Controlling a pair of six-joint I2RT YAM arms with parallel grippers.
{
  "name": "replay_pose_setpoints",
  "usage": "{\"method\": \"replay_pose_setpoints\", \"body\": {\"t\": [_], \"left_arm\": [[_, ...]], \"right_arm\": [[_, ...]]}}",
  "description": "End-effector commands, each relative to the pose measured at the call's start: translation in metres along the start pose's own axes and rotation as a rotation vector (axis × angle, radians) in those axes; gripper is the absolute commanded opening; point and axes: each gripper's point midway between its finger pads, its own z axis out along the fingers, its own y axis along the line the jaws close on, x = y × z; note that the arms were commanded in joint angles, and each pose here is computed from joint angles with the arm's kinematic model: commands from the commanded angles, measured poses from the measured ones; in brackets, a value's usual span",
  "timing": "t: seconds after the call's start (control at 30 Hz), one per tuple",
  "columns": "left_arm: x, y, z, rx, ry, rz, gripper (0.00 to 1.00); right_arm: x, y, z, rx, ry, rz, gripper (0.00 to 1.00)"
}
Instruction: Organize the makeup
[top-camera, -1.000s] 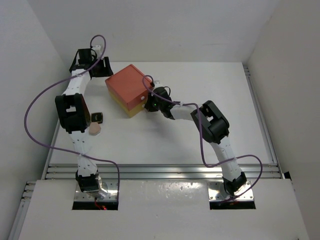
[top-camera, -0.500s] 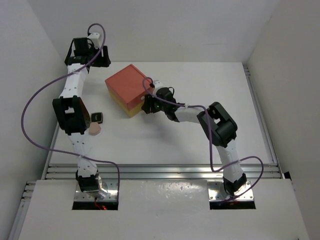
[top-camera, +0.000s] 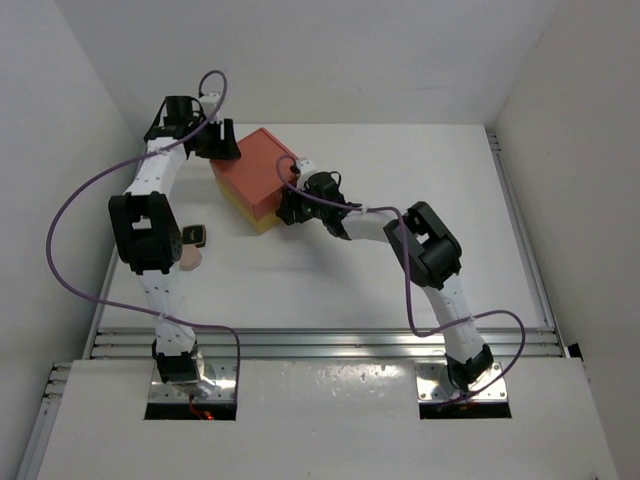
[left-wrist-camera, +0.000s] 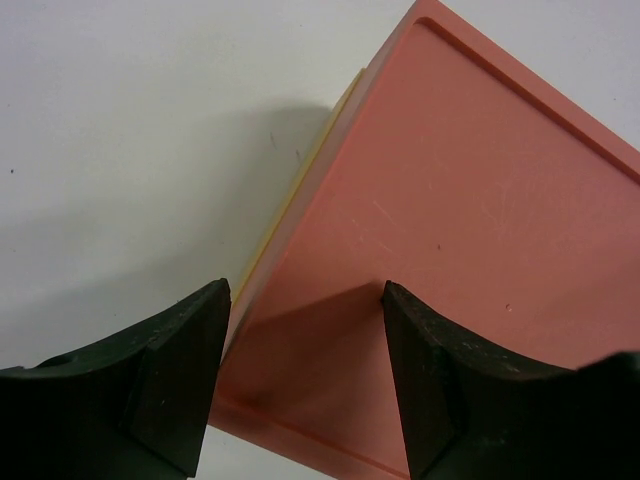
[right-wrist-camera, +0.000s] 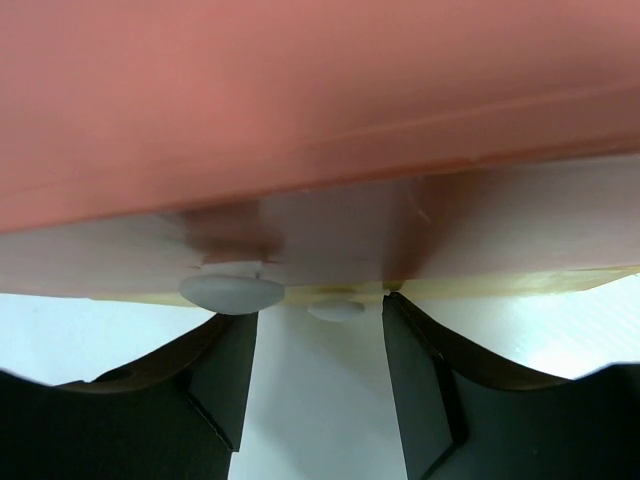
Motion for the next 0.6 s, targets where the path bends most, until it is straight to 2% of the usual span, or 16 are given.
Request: {"method": "replay_pose_setpoints", "body": {"t": [0.0,0.2,0.27,0.57], "left_arm": [[0.000,-0.005,-0.007,0.001,0.004,0.001,0.68],[0.014,-0.004,0.002,-0.010,0.043,0.002,0.66],[0.014,-0.004,0.002,-0.010,0.043,0.011,0.66],[0.028,0.004,0.008,-0.033,0.080,0.016,0.66]], "right_arm": [[-0.020,-0.003,0.007,0.006,-0.057,-0.049,0.53],[-0.021,-0.008,0.007,0.024,-0.071,-0.063,0.37],[-0.023,-0.007,0.007,0.025,-0.080,-0.066,0.34],[-0.024,-0.007,-0.005,0.021,-0.110,-0.106,0.02]]}}
